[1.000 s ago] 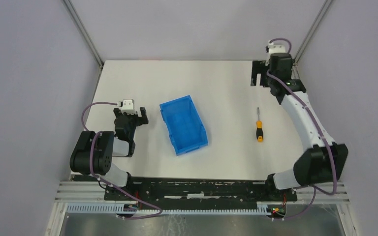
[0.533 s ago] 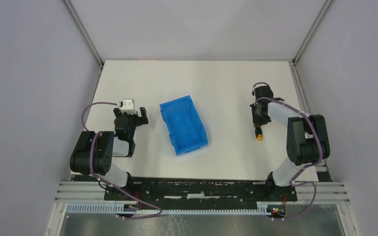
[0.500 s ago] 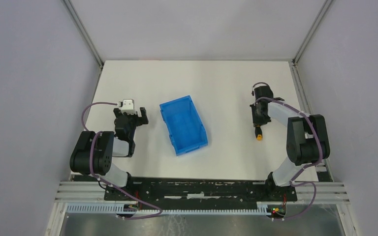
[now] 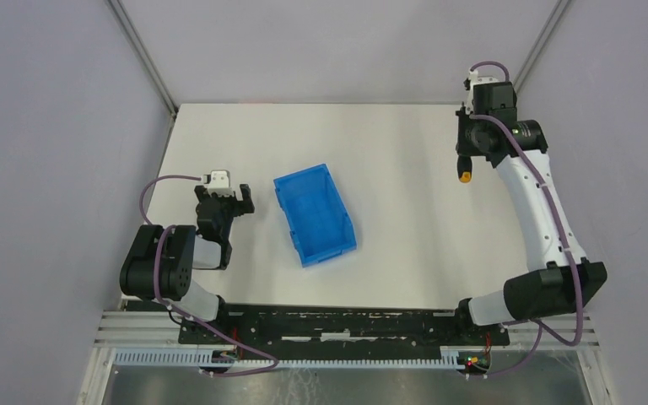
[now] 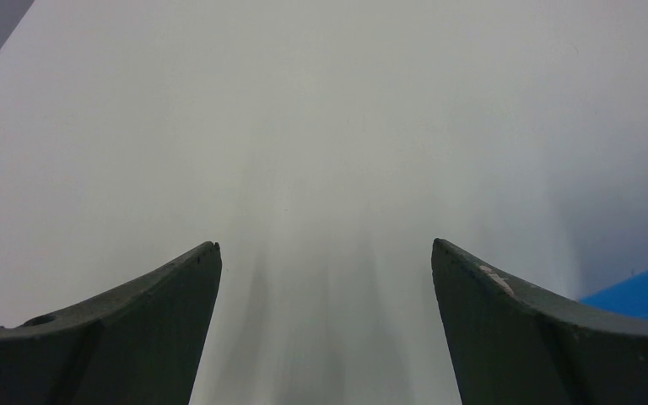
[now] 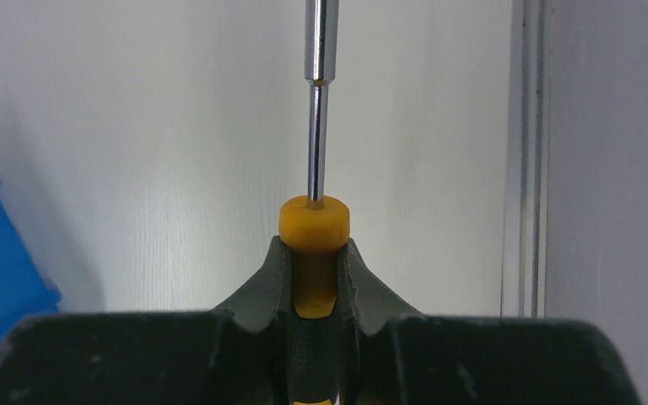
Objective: Put the screwdriver in the bin
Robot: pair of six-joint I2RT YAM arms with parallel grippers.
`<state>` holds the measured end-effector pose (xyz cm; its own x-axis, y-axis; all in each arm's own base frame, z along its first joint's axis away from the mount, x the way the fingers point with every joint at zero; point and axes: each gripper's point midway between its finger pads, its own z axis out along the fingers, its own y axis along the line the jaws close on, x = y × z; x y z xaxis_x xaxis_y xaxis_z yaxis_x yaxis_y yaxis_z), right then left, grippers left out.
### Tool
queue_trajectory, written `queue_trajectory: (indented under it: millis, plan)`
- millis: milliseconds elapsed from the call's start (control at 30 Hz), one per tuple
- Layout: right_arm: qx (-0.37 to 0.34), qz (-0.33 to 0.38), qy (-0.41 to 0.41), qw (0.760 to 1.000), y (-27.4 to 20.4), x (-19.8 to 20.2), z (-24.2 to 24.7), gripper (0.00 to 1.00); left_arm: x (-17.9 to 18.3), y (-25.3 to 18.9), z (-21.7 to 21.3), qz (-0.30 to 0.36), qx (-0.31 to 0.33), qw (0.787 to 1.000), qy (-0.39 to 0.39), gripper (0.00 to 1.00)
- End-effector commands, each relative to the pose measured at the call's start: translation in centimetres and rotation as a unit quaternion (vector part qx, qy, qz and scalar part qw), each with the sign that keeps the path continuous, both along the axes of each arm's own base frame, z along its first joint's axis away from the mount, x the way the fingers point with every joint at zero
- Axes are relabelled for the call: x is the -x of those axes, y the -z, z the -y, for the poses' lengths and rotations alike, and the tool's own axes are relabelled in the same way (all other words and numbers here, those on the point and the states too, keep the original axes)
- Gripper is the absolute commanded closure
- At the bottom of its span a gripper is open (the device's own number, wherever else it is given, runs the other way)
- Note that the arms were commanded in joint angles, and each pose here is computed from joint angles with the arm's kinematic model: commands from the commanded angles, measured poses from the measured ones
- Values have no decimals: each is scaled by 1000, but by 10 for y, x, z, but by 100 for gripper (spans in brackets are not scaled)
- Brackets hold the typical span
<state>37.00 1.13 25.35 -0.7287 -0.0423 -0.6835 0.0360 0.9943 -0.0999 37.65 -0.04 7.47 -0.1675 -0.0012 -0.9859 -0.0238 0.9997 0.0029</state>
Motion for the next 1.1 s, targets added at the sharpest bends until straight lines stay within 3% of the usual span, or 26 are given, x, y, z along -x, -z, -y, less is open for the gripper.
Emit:
queue_trajectory:
  millis: [0, 100, 233, 367, 700, 900, 1067]
  plan:
    - [-31, 32, -18, 999, -30, 11, -45, 100, -4, -13, 0, 22, 11, 1000, 0, 0]
    - [-67, 76, -115, 988, -48, 9, -141, 100, -4, -13, 0, 23, 11, 1000, -1, 0]
    - [-104, 120, -262, 952, -68, 34, -281, 100, -4, -13, 0, 22, 11, 1000, -1, 0]
    - [-59, 137, -327, 933, -53, 49, -348, 100, -4, -12, 0, 22, 11, 1000, -1, 0]
    - [12, 64, -387, 920, 115, 61, -376, 100, -4, -13, 0, 22, 11, 1000, -1, 0]
    - [49, 16, -377, 925, 178, 57, -376, 100, -4, -13, 0, 22, 11, 1000, -1, 0]
    - [68, -17, -361, 930, 213, 57, -372, 72, -4, -13, 0, 23, 11, 1000, -1, 0]
